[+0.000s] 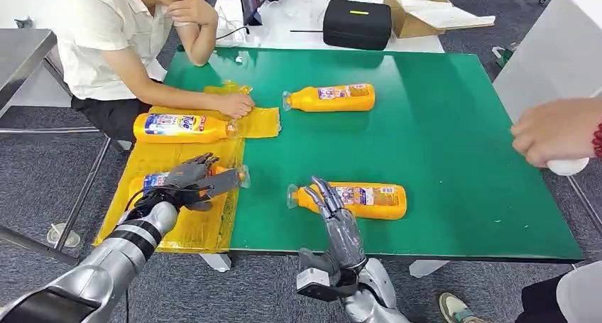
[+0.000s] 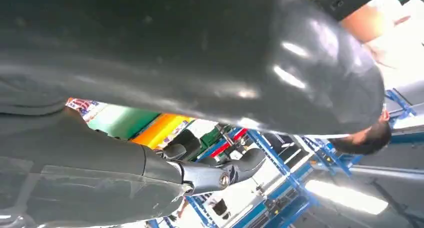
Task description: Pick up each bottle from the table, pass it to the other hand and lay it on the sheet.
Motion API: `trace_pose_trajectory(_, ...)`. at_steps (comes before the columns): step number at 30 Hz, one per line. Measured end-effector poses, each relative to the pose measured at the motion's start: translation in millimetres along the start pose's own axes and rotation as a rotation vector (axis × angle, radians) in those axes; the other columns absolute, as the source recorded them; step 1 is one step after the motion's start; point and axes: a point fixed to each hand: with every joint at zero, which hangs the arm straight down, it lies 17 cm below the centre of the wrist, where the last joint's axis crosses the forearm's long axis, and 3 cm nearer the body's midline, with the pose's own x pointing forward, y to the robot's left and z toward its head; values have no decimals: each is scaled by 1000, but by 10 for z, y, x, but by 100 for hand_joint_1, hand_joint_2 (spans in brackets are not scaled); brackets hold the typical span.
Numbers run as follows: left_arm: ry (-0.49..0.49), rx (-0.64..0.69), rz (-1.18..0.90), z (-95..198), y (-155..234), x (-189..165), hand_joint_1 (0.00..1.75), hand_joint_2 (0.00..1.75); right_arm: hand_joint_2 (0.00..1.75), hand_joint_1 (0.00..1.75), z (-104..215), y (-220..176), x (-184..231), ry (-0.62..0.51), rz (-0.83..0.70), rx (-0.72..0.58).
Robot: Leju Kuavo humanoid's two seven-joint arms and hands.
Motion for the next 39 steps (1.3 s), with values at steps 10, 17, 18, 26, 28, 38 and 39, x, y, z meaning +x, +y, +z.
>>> trace_pose_trajectory(10, -79, 135, 56, 13, 133, 101, 0, 175, 0, 0, 41, 41, -21, 4, -7, 15)
trace_pose_trajectory(17, -208, 176, 106, 86, 40, 414, 0, 175, 0, 0, 92, 86, -5, 1, 0, 31)
trace_pose_trajectory(18, -222, 183, 109, 99, 39, 449, 0, 175, 0, 0, 94, 85, -7, 3, -2, 30)
trace_pose_trajectory(26, -350, 239, 162, 275, 28, 841, 0, 175, 0, 0, 190, 128, -4, 5, 17, 47)
trace_pose_trajectory(28, -375, 260, 156, 330, 55, 917, 0, 175, 0, 0, 208, 129, 0, -7, 45, 54)
trace_pose_trajectory(38, -577, 629, -32, 958, 185, 1681, 0, 175, 175, 0, 313, 8, -185, 6, 209, 87)
trace_pose_trajectory(39, -594, 670, -40, 1019, 201, 1746, 0, 175, 175, 0, 314, -1, -204, 8, 222, 90)
